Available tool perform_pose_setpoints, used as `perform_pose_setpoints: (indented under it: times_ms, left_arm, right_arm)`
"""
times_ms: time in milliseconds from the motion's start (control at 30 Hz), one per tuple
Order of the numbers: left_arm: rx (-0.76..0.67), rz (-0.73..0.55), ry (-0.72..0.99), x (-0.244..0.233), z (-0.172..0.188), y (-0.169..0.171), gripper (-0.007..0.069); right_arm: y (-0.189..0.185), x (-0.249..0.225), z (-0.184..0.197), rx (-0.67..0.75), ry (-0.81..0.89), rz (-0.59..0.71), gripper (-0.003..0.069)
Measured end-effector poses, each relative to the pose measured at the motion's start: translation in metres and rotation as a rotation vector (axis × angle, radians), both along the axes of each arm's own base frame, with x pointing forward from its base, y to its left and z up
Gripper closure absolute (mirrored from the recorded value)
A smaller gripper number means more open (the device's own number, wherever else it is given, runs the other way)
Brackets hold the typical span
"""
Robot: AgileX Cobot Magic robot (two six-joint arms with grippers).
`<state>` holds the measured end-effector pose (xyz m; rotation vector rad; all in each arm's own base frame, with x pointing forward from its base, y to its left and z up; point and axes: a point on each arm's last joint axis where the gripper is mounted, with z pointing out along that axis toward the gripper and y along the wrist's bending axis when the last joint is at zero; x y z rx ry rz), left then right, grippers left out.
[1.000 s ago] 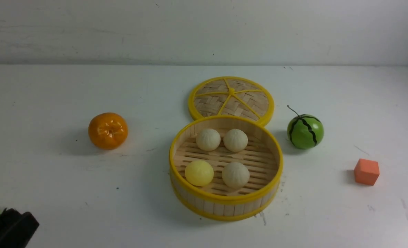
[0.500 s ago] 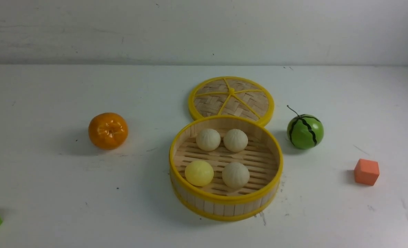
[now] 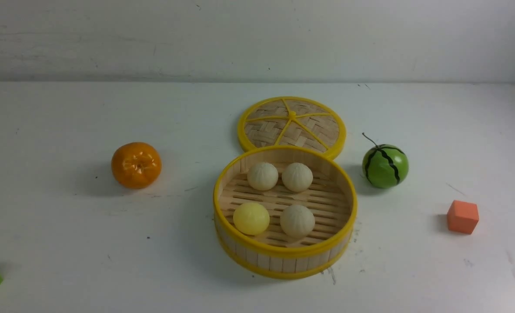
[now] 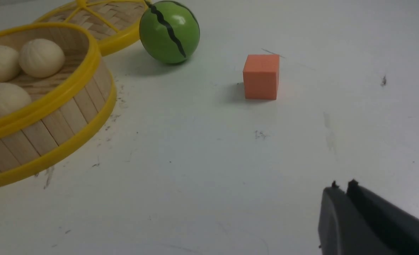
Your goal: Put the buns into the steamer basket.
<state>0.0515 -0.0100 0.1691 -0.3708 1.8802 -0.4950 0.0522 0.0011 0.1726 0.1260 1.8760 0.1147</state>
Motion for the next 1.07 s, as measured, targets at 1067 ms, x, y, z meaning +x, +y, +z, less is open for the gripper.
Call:
perform_pose_setpoints:
  times_ms: [1067]
  left_arm:
    - [0.0, 0.0, 0.0, 0.0, 0.0, 0.0, 0.0638]
  right_arm:
    - [0.0, 0.0, 0.0, 0.0, 0.0, 0.0, 0.0582]
